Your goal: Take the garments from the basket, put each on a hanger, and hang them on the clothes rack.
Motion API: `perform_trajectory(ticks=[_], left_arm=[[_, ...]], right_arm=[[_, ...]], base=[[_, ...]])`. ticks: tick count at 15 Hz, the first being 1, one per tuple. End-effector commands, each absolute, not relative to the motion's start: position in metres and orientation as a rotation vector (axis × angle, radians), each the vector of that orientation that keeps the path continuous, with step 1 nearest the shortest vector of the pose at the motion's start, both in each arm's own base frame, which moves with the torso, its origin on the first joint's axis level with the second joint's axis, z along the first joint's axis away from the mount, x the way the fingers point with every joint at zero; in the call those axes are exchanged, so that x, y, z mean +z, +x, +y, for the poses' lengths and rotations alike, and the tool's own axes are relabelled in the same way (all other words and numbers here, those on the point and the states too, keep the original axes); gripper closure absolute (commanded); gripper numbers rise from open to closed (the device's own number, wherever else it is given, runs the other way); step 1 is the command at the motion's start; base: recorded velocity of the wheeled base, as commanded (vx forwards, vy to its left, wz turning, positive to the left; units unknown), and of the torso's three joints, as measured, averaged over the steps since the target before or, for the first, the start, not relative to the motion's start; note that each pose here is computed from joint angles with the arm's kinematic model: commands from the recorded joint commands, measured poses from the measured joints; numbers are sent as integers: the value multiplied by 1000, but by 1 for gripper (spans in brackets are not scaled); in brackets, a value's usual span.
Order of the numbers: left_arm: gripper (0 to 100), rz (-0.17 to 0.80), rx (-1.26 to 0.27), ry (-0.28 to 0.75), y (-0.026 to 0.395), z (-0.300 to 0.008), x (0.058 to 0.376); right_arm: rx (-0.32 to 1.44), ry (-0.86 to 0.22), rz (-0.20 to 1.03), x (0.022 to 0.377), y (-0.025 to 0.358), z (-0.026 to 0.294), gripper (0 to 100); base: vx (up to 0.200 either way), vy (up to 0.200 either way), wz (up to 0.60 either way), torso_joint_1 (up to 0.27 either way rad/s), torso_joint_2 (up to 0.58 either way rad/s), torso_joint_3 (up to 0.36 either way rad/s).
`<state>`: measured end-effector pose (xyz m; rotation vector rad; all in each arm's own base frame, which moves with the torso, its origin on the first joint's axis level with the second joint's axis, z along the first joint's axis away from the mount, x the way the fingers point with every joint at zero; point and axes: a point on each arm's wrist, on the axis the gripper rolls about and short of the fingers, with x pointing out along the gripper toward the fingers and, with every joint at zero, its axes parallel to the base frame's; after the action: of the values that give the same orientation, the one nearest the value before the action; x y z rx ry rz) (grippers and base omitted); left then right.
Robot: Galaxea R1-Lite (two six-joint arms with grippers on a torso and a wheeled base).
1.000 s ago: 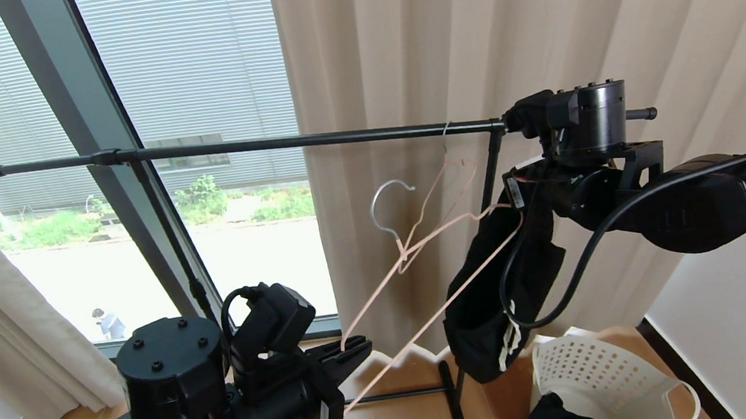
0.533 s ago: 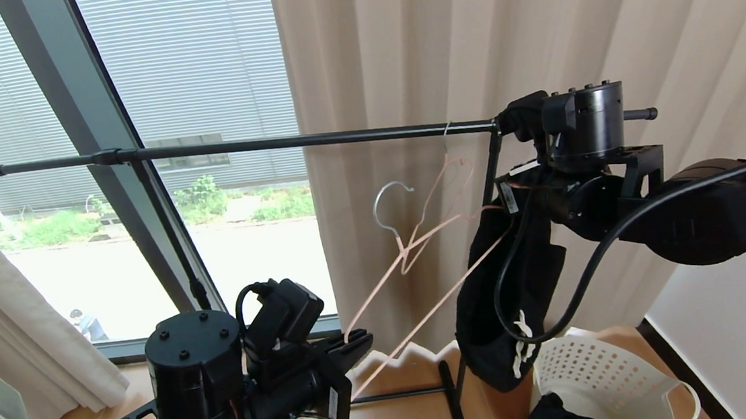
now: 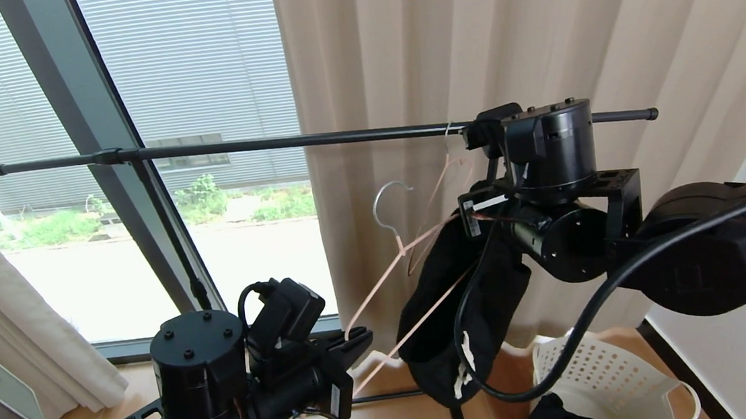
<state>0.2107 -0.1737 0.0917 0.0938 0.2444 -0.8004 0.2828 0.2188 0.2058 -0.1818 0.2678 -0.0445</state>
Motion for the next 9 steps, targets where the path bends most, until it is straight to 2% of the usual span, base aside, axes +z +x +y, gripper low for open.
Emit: perform_trajectory(ticks=[1, 5, 9], left_arm=[[100, 248, -796, 96, 210, -173, 91], [100, 240, -798, 92, 212, -175, 92], [100, 243, -798, 92, 212, -175, 92]], right_arm=[[33, -164, 257, 210, 252, 234, 100], [104, -97, 260, 209, 226, 250, 100], [181, -75, 249, 211, 206, 268, 100]], base=[[0, 0, 0, 0, 0, 0], [0, 0, 0, 0, 0, 0], [0, 0, 0, 0, 0, 0]])
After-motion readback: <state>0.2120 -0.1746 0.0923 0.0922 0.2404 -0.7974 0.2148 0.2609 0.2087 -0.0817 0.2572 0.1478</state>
